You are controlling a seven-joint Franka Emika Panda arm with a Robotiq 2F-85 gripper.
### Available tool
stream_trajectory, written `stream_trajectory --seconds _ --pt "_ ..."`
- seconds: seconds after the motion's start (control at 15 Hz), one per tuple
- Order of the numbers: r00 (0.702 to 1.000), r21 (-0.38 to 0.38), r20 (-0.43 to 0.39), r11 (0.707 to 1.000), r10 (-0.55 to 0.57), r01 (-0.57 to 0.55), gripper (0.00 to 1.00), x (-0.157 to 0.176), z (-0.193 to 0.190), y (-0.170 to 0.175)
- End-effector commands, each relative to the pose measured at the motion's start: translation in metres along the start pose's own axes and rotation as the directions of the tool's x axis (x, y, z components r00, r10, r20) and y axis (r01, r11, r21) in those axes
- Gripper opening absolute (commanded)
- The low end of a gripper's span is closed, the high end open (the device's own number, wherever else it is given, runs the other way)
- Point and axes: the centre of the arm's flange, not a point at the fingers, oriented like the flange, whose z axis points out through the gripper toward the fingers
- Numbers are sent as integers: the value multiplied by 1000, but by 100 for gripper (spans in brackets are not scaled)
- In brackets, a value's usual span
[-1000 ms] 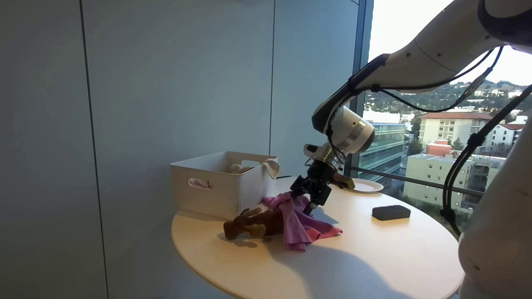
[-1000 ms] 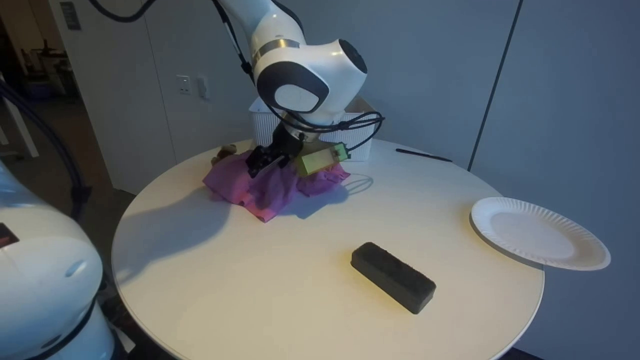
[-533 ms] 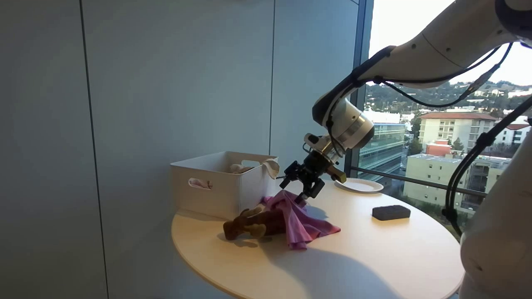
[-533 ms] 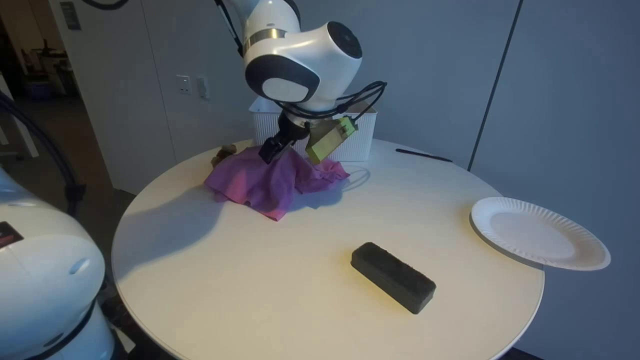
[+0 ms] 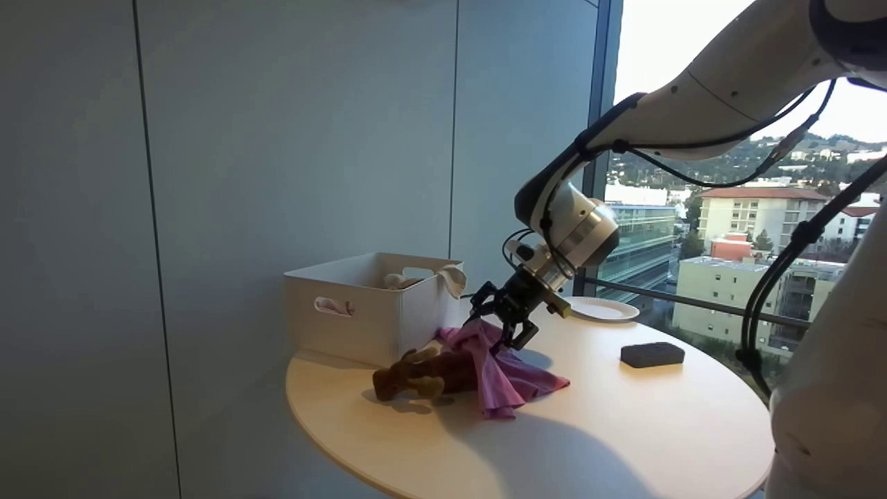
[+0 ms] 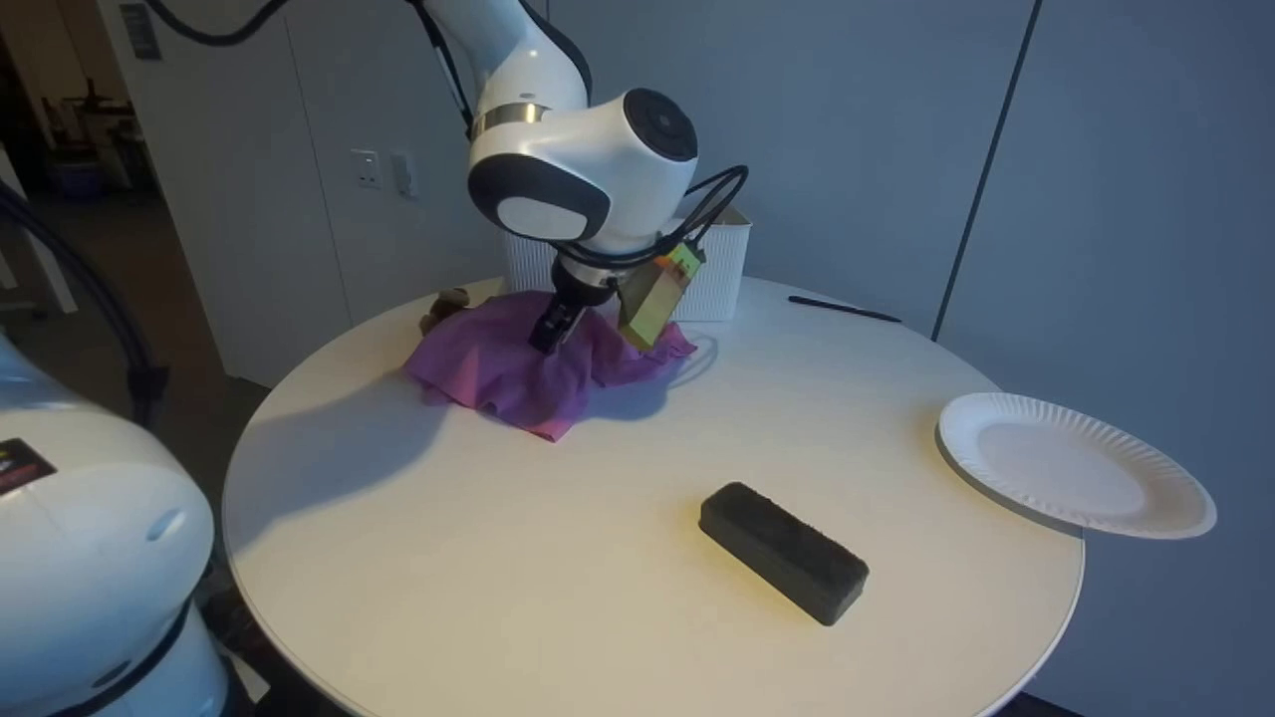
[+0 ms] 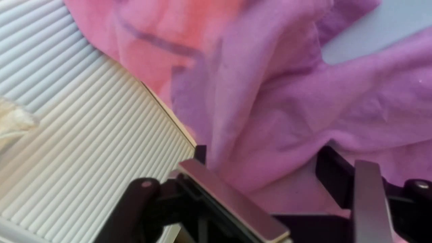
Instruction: Put two objects on the table, then separate them
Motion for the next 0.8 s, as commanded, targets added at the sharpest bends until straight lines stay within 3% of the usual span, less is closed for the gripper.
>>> stream_trajectory --seconds 0.0,0.27,0.4,0.73 --pt "998 -31 8 998 -56 56 54 -2 11 -2" --pt "994 -39 35 994 -101 102 21 -2 8 3" --pt "989 -87 59 986 -138 143 13 6 -5 11" --pt "974 -238 144 949 -177 208 15 23 -52 43"
